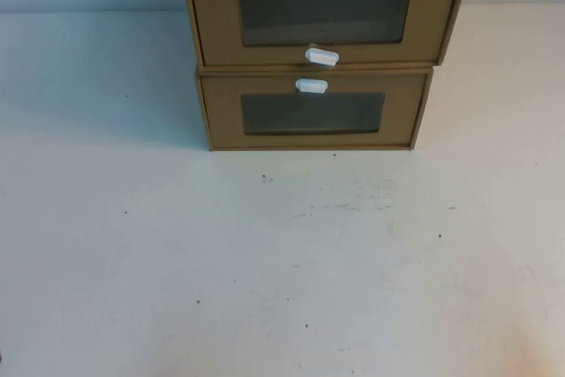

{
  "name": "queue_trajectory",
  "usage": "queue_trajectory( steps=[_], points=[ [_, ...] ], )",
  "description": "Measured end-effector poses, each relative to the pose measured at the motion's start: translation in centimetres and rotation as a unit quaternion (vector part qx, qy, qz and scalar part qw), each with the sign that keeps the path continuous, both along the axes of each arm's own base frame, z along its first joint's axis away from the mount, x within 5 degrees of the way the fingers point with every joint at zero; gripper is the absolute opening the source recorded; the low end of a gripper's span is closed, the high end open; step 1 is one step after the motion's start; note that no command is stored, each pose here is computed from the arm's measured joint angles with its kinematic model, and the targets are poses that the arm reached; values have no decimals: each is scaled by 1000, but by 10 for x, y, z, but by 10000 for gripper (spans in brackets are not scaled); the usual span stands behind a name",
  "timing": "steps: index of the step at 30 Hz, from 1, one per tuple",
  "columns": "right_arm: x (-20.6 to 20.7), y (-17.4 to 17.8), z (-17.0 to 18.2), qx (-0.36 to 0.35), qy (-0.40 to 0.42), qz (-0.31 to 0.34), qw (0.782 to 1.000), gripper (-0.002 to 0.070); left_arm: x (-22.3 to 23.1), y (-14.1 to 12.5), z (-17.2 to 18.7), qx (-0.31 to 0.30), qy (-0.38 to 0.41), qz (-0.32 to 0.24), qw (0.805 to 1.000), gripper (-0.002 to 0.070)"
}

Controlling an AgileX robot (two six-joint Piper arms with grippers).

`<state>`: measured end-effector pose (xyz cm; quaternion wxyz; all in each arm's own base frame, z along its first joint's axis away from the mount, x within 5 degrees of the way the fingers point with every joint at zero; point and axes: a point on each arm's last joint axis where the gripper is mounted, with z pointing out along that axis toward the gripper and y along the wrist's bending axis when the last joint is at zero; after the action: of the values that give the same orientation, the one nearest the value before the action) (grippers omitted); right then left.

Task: Open the shoe box
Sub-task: 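Pull the top drawer of the cardboard box fully open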

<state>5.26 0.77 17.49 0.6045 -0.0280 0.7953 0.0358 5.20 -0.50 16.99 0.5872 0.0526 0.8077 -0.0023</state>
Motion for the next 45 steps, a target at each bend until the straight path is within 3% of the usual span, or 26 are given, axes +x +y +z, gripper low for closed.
queue_trajectory(
  steps=[45],
  points=[
    [0,0,0,0,0,0,1000,-13,1,0,4,-2,-25,0,1000,-5]
  ],
)
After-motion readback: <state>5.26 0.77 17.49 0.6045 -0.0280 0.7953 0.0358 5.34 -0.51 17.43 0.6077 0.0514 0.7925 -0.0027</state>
